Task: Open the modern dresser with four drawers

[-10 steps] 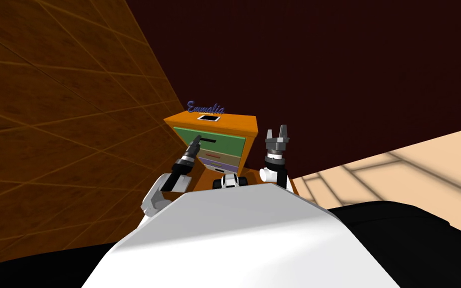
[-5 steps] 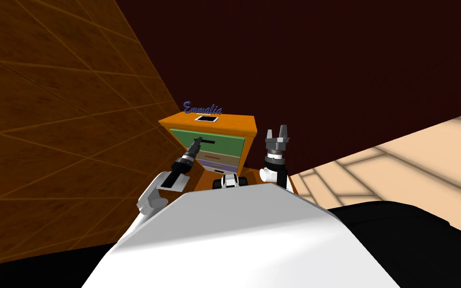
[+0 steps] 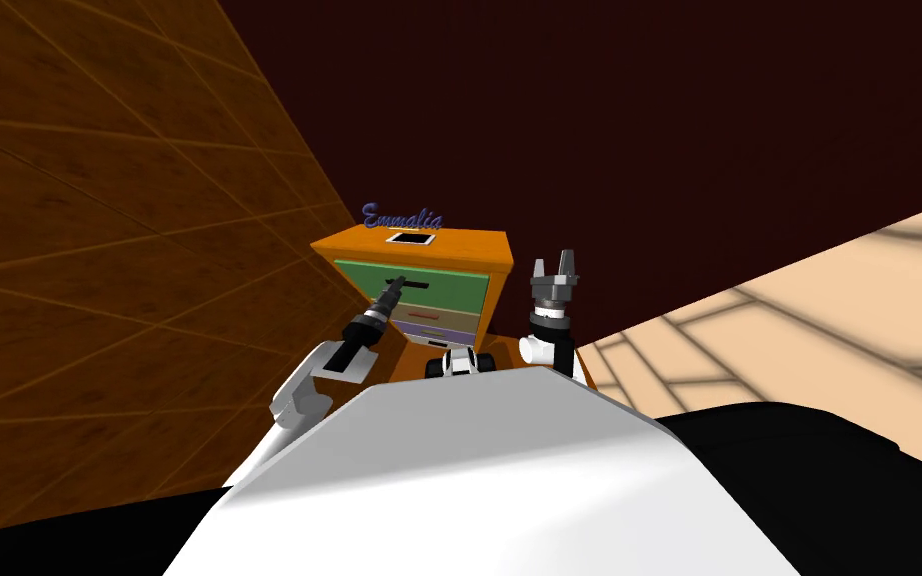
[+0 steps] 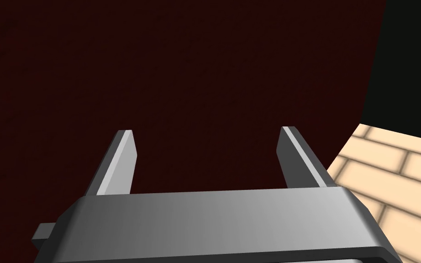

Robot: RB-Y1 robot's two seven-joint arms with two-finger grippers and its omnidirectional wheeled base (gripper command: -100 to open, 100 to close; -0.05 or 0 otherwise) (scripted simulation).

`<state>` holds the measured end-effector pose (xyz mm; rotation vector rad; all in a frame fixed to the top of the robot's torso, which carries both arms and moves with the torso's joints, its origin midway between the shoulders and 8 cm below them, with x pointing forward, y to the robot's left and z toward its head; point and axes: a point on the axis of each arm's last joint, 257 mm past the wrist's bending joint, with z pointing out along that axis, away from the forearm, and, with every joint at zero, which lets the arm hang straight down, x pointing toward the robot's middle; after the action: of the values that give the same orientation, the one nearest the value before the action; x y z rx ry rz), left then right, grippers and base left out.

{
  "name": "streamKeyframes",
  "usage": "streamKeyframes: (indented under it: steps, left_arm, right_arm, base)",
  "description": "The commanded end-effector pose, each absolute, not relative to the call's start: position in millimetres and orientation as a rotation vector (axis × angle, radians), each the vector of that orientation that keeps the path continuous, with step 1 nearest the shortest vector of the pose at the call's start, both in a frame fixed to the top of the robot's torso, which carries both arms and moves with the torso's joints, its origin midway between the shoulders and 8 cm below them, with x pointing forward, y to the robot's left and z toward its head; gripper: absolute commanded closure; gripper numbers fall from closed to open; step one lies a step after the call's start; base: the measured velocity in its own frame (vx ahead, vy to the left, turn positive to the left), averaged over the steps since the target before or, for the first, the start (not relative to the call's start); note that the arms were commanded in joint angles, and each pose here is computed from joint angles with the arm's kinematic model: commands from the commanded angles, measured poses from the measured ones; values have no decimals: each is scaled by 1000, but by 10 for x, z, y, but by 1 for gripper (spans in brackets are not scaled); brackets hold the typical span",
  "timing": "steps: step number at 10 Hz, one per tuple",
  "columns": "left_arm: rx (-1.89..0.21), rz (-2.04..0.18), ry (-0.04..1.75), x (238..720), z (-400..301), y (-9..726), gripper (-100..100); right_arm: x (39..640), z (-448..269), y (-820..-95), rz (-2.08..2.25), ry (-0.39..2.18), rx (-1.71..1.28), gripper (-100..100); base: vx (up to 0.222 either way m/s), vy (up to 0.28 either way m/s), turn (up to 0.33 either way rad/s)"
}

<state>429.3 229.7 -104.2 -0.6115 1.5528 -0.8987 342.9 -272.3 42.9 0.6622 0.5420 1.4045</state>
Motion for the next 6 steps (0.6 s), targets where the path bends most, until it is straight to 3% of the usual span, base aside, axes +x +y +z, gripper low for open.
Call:
streamKeyframes:
  steps: [1, 2, 6]
  left_arm:
    - [-611, -899, 1551, 4291, -1015, 2297, -100]
    - [-612, -898, 1552, 4291, -1013, 2299, 100]
    - [-590, -920, 1557, 4185, -948, 2202, 100]
  right_arm:
    - [3429, 428, -2723, 1404, 542, 662, 0]
    - [3429, 429, -2723, 1405, 542, 662, 0]
    - [3430, 429, -2722, 1405, 542, 662, 0]
  base:
    - [58, -10, -4]
    - [8, -2, 1]
    - [-164, 46, 62]
